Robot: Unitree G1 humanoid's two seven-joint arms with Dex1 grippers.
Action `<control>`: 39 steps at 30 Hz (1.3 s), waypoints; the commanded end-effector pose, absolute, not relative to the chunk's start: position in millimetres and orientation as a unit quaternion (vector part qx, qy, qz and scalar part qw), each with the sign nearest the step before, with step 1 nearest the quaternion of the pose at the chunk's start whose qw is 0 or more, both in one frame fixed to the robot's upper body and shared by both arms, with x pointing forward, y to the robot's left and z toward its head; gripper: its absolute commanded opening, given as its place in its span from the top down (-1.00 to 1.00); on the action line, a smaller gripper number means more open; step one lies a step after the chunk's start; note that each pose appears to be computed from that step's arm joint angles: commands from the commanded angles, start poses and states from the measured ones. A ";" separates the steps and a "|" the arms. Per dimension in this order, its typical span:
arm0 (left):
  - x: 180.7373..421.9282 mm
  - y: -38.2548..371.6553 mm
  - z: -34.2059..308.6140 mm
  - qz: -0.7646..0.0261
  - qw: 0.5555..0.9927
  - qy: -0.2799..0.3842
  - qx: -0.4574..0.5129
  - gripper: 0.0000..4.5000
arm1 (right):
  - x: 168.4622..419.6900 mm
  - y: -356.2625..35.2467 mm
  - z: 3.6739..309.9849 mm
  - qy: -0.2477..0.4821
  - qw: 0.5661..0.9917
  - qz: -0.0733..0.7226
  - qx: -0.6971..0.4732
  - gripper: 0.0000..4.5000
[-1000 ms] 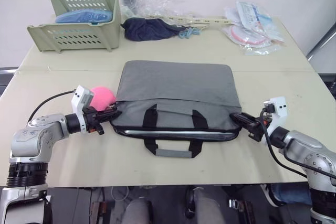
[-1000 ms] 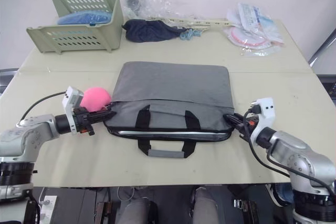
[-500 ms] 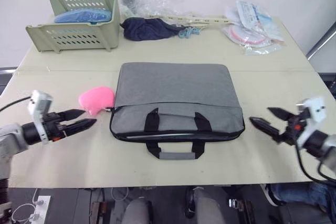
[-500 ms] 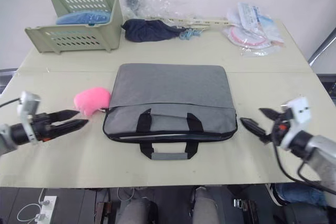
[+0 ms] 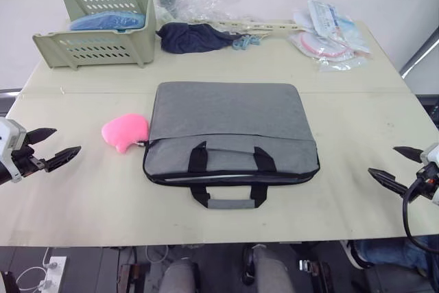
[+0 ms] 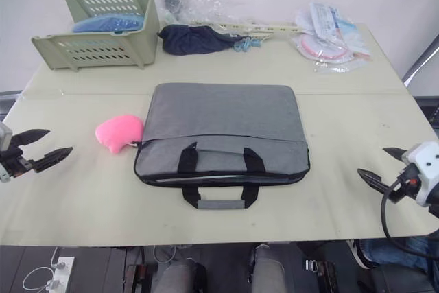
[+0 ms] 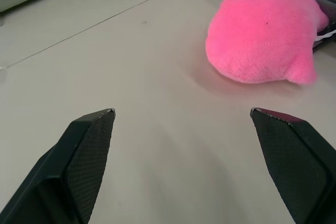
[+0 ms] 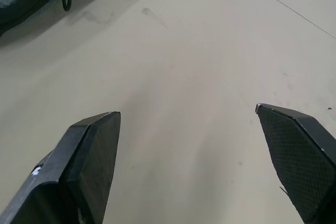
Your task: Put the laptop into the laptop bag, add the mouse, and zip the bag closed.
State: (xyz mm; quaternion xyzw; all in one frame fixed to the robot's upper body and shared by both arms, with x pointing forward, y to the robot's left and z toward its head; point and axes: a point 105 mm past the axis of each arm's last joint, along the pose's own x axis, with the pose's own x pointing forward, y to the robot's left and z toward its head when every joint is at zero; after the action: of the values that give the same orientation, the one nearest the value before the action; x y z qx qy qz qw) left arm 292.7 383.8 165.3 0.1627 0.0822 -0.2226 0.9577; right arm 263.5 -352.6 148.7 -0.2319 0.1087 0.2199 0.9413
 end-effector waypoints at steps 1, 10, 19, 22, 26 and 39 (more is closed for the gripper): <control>292.1 386.2 176.4 -0.223 0.958 0.064 0.169 -0.97 | 266.4 -351.7 162.2 0.086 0.941 0.222 -0.243 -1.00; 291.5 384.3 181.9 -0.231 0.959 0.056 0.157 -0.97 | 271.5 -350.1 172.1 0.068 0.947 0.219 -0.226 -1.00; 292.3 380.6 188.8 -0.240 0.959 0.050 0.142 -1.00 | 297.6 -278.8 206.3 -0.001 0.932 0.315 -0.179 0.72; 293.4 379.8 189.2 -0.243 0.959 0.050 0.138 -1.00 | 311.4 -234.4 214.9 -0.023 0.915 0.368 -0.167 0.98; 295.7 374.4 192.7 -0.251 0.958 0.043 0.133 -1.00 | 322.9 -165.6 217.4 -0.042 0.883 0.451 -0.123 0.98; 289.4 363.6 193.7 -0.265 0.956 0.048 0.116 -1.00 | 351.0 -72.5 164.9 -0.022 0.836 0.542 -0.081 0.98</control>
State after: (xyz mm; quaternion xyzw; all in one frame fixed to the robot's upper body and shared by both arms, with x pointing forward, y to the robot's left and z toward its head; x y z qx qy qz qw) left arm 290.4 364.8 176.7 0.1057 0.0763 -0.2642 0.9556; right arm 350.5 -75.1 166.0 -0.0667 -0.0196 0.5362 0.8412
